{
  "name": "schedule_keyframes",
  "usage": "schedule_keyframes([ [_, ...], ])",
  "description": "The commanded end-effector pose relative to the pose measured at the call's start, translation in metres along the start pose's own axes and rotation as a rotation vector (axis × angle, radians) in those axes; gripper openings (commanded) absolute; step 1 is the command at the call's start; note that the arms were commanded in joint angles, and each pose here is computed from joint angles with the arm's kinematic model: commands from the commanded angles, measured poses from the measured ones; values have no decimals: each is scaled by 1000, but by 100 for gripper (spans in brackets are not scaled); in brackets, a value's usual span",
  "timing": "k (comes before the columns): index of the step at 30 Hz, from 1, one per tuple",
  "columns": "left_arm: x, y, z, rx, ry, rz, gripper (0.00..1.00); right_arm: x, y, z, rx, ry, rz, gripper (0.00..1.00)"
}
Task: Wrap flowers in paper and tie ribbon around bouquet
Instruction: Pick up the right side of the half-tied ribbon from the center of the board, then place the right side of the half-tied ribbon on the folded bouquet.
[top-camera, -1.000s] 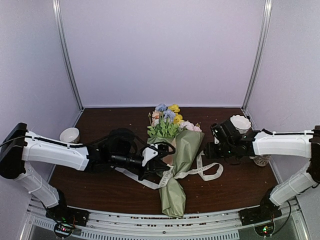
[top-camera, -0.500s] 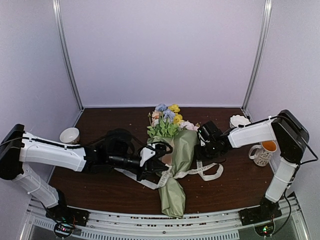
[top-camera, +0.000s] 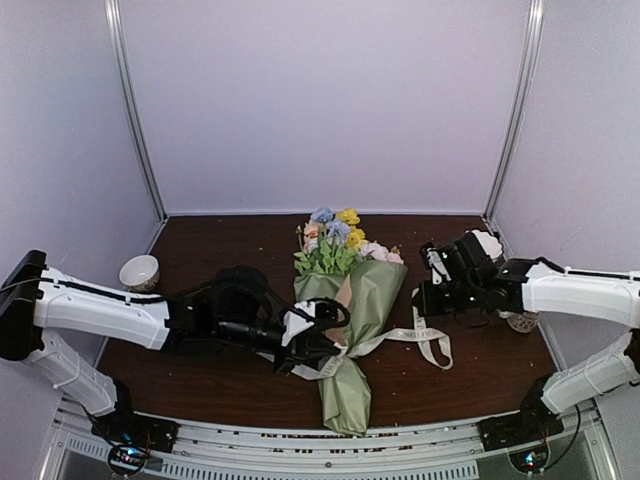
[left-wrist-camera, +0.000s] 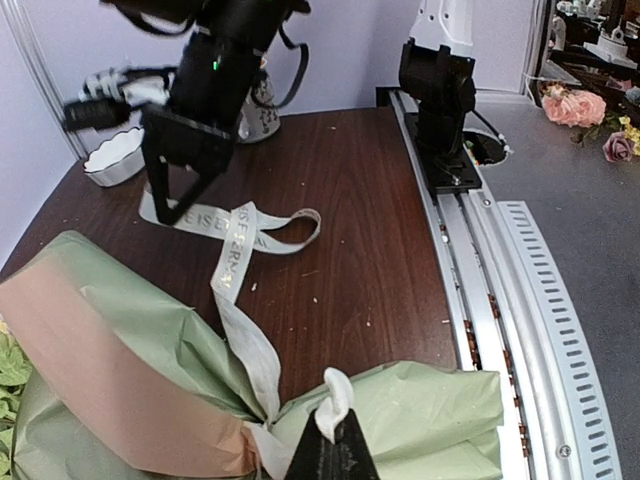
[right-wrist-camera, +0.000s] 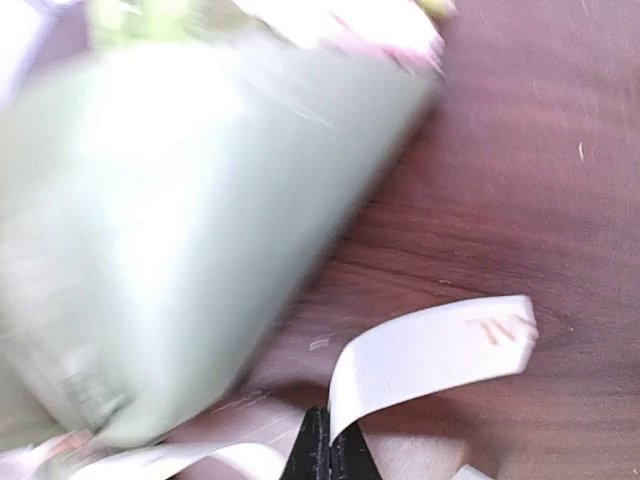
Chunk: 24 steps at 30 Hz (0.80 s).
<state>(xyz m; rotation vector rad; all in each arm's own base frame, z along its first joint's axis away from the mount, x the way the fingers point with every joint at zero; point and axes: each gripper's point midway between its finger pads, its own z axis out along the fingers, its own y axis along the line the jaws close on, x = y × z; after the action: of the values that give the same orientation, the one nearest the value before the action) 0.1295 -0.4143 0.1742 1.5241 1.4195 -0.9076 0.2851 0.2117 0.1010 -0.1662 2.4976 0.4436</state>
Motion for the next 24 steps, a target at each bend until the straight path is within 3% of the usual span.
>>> schedule_keyframes([
  [1,-8,-7,-3,-16,-13,38,0,-23,65,-71,-189,-155,-155,0],
  [4,-7,-14,-3,-28,-14,61,0,-45,135,-130,-378,-287,-267,0],
  [8,-12,-26,-2,-29,-35,100,0,-53,223,-174,-533,-343,-420,0],
  [13,-10,-33,-6,-39,-61,111,0,-51,311,-169,-635,-304,-515,0],
  [18,-3,-39,-14,-55,-82,122,0,-68,355,-149,-633,-277,-445,0],
  [22,-5,-40,-19,-67,-112,101,0,-70,360,-123,-559,-253,-408,16],
  [24,-5,-41,-20,-63,-116,99,0,-64,358,-107,-506,-209,-438,33],
])
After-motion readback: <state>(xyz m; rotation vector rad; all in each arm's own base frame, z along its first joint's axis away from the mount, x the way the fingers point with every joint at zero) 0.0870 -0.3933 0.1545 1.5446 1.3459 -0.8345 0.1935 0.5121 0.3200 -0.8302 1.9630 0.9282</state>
